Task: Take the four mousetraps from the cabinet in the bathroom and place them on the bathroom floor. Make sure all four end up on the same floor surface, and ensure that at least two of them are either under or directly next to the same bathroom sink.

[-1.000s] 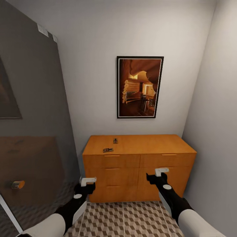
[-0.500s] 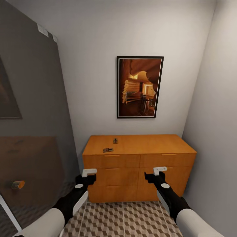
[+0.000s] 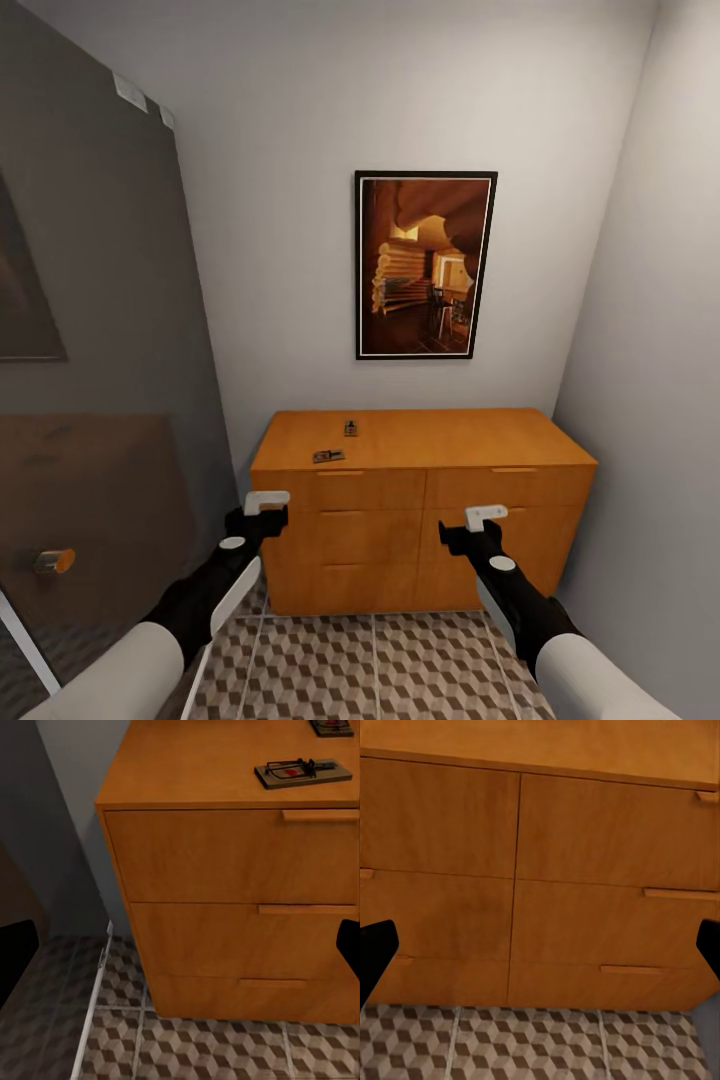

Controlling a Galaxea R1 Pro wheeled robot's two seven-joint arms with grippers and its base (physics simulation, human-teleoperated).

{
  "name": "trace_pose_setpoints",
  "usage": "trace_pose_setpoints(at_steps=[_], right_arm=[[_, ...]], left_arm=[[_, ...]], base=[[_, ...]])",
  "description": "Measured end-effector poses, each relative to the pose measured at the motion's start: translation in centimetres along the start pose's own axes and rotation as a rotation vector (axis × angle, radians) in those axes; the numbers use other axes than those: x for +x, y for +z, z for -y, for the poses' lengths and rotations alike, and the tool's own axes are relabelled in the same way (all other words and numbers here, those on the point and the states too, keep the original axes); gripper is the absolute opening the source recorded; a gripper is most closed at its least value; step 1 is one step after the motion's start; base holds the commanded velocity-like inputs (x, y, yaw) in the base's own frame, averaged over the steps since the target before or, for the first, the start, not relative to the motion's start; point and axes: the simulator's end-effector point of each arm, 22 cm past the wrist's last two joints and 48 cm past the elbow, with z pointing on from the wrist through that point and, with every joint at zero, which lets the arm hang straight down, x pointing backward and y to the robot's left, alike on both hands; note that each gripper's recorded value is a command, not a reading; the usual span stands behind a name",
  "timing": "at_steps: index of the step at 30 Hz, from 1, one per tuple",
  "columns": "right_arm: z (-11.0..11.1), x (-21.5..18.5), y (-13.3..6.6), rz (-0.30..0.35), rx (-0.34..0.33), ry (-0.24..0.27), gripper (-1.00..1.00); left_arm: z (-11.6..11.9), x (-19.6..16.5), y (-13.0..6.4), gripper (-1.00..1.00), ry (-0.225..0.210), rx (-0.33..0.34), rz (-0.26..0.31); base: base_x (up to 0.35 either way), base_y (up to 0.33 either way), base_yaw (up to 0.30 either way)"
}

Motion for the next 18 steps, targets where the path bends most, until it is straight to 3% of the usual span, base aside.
trace_pose_setpoints(at_steps=[8, 14, 18], right_arm=[[-0.4, -2.8, -0.1, 0.037, -0.003, 0.006, 1.0], [-1.5, -4.6, -0.6, -0.036, -0.015, 0.008, 1.0], [-1.6, -7.8, -1.5, -0.036, -0.016, 0.011, 1.0]], left_arm=[[1.6, -1.6, -0.8, 1.0, 0.027, 0.035, -0.046], [3.2, -2.2, -1.6, 1.0, 0.049, 0.066, -0.088], [4.2, -3.9, -2.2, 1.0, 0.049, 0.087, -0.066]], base=[[0.0, 0.0, 0.0], [0.0, 0.0, 0.0], [0.0, 0.0, 0.0]])
